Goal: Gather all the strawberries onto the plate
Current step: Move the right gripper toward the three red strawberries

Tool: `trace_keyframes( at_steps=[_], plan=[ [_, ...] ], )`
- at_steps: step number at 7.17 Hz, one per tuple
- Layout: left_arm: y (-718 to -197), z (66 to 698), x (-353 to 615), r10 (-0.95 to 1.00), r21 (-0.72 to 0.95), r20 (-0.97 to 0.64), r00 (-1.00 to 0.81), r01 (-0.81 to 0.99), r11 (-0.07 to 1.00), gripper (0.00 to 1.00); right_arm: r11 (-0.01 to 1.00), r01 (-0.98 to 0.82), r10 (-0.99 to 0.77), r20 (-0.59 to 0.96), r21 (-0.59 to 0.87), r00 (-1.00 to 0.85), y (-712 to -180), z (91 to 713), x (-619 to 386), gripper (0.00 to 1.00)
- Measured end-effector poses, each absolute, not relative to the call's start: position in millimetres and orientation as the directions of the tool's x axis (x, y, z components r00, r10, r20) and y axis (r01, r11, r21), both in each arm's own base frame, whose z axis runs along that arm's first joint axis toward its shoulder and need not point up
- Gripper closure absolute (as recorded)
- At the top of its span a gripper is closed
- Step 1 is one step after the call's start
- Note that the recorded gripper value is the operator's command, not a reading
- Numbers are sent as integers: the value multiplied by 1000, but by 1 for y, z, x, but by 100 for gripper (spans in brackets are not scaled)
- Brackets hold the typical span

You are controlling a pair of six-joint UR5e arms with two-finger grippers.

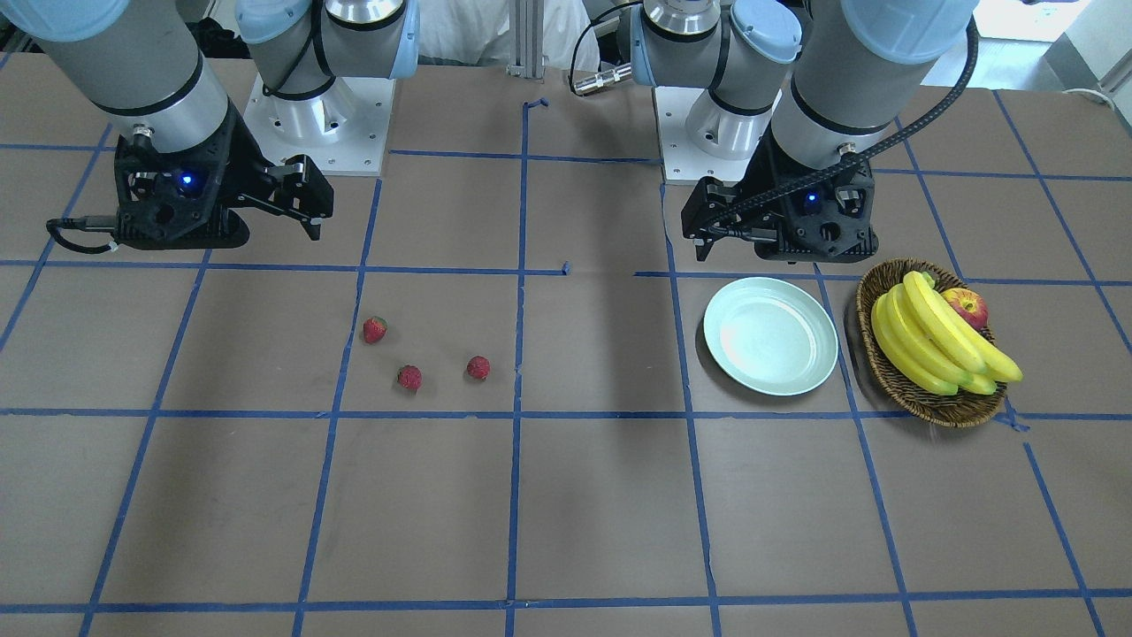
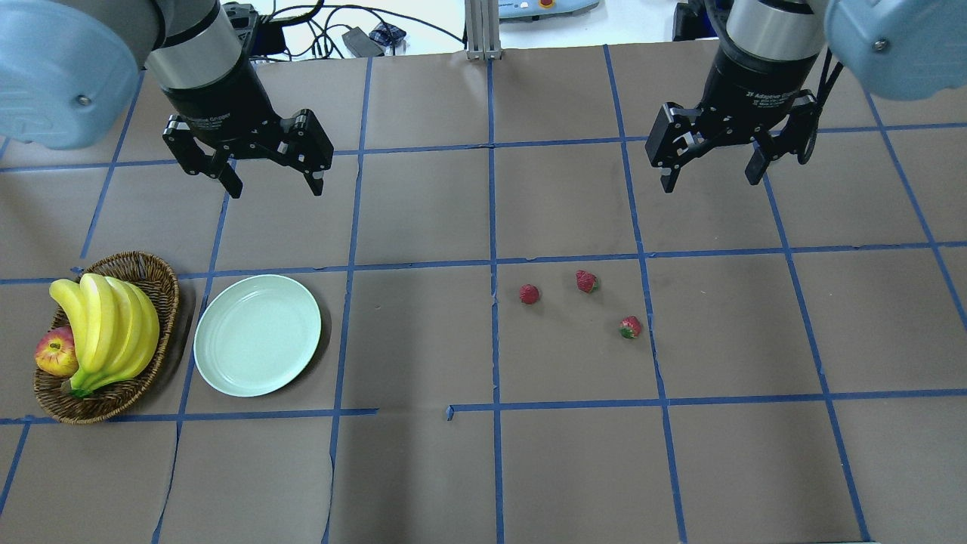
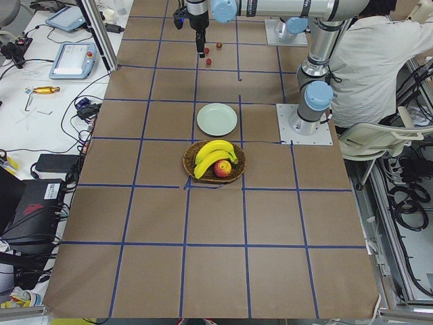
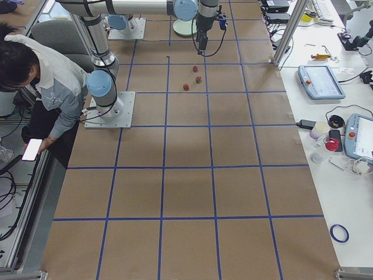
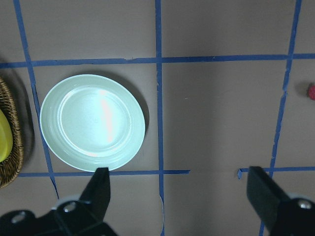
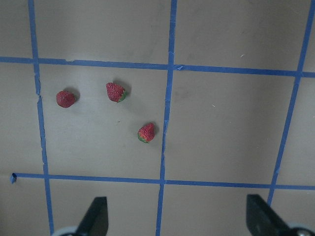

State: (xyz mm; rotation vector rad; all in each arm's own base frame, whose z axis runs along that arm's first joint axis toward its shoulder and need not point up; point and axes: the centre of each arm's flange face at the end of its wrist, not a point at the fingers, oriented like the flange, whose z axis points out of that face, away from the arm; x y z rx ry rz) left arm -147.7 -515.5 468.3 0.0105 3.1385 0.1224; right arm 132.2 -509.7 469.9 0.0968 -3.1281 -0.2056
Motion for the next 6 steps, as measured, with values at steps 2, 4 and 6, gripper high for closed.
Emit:
trace_keyframes(
  at_steps=[2,4,6],
  plan=[
    [-515,468,-148,7,80,-2,-1000,7,997,0,989,-58,-58,-1,133,-998,-510,468,132,0],
    [-515,467,-147,8,82,-11,-1000,7,997,0,989,-57,-58,0,138,-998,-512,465,131,0],
    [-514,469,-145,5,79,-34,-999,2,997,0,989,-58,-59,5,133,-998,-514,463,130,0]
  ],
)
